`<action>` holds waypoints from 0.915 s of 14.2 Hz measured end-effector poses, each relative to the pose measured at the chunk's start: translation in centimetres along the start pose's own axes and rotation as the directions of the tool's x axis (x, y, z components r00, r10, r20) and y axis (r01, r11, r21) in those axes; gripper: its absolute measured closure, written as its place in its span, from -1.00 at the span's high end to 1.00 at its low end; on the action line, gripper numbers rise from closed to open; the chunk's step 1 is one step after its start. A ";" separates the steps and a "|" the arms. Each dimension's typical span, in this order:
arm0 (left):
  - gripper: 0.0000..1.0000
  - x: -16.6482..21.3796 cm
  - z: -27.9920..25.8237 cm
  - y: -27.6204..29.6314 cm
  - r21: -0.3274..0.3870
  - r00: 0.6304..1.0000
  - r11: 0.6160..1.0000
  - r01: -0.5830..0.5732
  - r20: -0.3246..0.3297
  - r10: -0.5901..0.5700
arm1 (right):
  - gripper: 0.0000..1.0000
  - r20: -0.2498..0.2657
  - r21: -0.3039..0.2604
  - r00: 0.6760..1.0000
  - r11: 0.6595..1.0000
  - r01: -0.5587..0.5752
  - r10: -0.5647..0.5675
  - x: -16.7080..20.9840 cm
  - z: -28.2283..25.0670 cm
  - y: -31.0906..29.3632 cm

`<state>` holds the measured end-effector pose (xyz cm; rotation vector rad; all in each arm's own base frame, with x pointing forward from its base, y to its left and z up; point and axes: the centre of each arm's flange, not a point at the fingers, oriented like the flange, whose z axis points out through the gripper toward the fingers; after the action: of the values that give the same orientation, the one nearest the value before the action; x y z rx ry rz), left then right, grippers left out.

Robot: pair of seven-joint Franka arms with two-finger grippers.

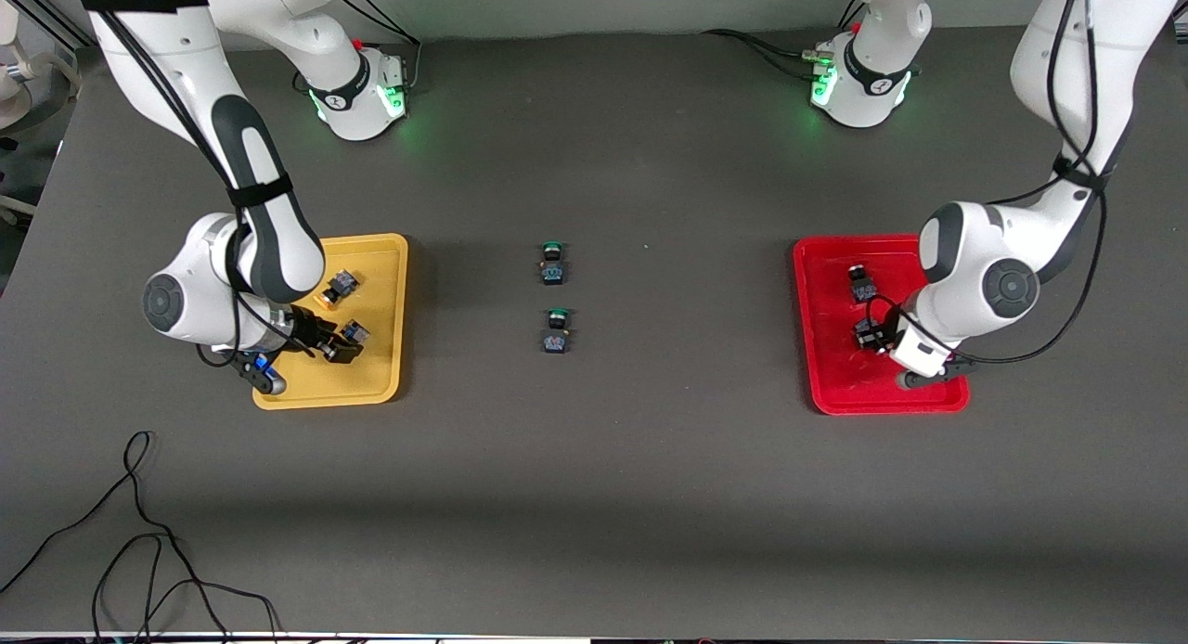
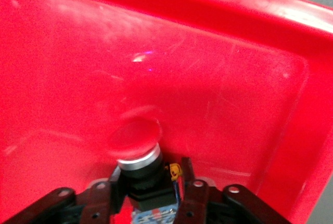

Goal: Place red and yellow buttons in trays

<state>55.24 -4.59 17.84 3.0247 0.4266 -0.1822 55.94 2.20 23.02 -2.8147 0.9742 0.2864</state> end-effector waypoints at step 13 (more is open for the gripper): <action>1.00 -4.9 -27.9 4.8 0.164 0.994 0.984 -0.076 -0.069 0.088 | 1.00 -0.148 -0.021 0.880 0.891 0.454 -0.451 -9.9 -35.9 -1.9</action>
<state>54.89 -7.84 46.35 3.2098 0.3051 -0.1014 54.18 2.26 60.24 -2.9716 0.3059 0.0090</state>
